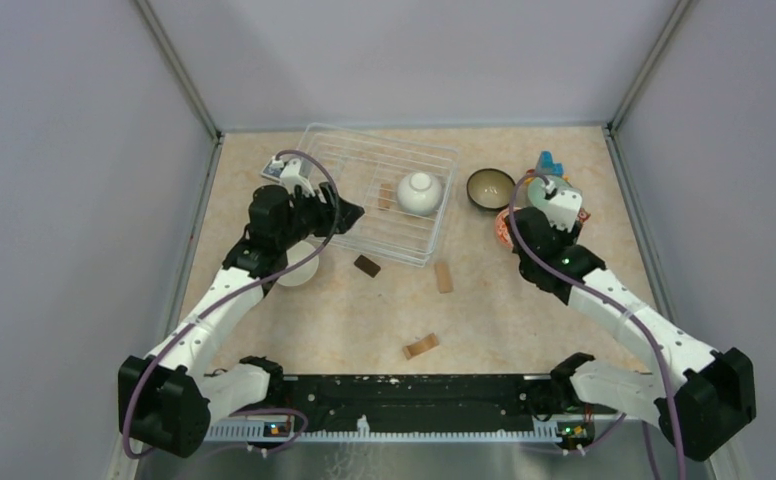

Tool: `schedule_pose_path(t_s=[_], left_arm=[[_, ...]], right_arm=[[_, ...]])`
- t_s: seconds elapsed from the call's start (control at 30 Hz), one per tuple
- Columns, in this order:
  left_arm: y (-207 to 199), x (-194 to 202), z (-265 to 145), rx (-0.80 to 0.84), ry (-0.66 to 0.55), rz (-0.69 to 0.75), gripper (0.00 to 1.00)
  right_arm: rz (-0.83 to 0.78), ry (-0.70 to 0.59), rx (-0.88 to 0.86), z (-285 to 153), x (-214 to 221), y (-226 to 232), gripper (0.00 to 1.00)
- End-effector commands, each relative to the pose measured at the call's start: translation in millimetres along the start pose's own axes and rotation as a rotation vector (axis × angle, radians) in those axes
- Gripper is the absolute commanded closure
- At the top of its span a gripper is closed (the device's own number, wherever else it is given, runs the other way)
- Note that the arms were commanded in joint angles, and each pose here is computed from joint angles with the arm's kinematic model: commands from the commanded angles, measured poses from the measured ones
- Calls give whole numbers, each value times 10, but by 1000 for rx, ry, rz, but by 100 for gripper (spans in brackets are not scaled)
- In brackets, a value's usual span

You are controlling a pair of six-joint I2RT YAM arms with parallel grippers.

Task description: Unload the bowls from the dish rack

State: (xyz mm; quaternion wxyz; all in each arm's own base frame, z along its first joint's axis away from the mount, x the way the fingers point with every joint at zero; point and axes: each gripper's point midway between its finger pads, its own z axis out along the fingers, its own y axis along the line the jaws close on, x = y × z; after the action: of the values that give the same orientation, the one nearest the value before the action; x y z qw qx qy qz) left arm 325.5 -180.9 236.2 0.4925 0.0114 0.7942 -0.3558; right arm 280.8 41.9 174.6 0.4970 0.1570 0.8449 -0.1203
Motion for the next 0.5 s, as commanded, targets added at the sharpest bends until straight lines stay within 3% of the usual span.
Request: schedule_pose_path(t_s=[0.0,0.17,0.37,0.4,0.47], left_arm=[[-162,-69,-11,78,-28,9,37],[-167,-39,-18,88,-27,6,36],[-160,2,-8,95,-19,3,36],[-161,-3,-9,96,-21,3,36],[-158,-6,-12,93,-23,4,36]], right_arm=[[81,48,177,105,115,-237,100],[106,187,296,214,455,-398,100],[84,211,385,271,602,-526,100],[79,208,386,284,608,-527,97],[70,207,371,312,630,-506,71]])
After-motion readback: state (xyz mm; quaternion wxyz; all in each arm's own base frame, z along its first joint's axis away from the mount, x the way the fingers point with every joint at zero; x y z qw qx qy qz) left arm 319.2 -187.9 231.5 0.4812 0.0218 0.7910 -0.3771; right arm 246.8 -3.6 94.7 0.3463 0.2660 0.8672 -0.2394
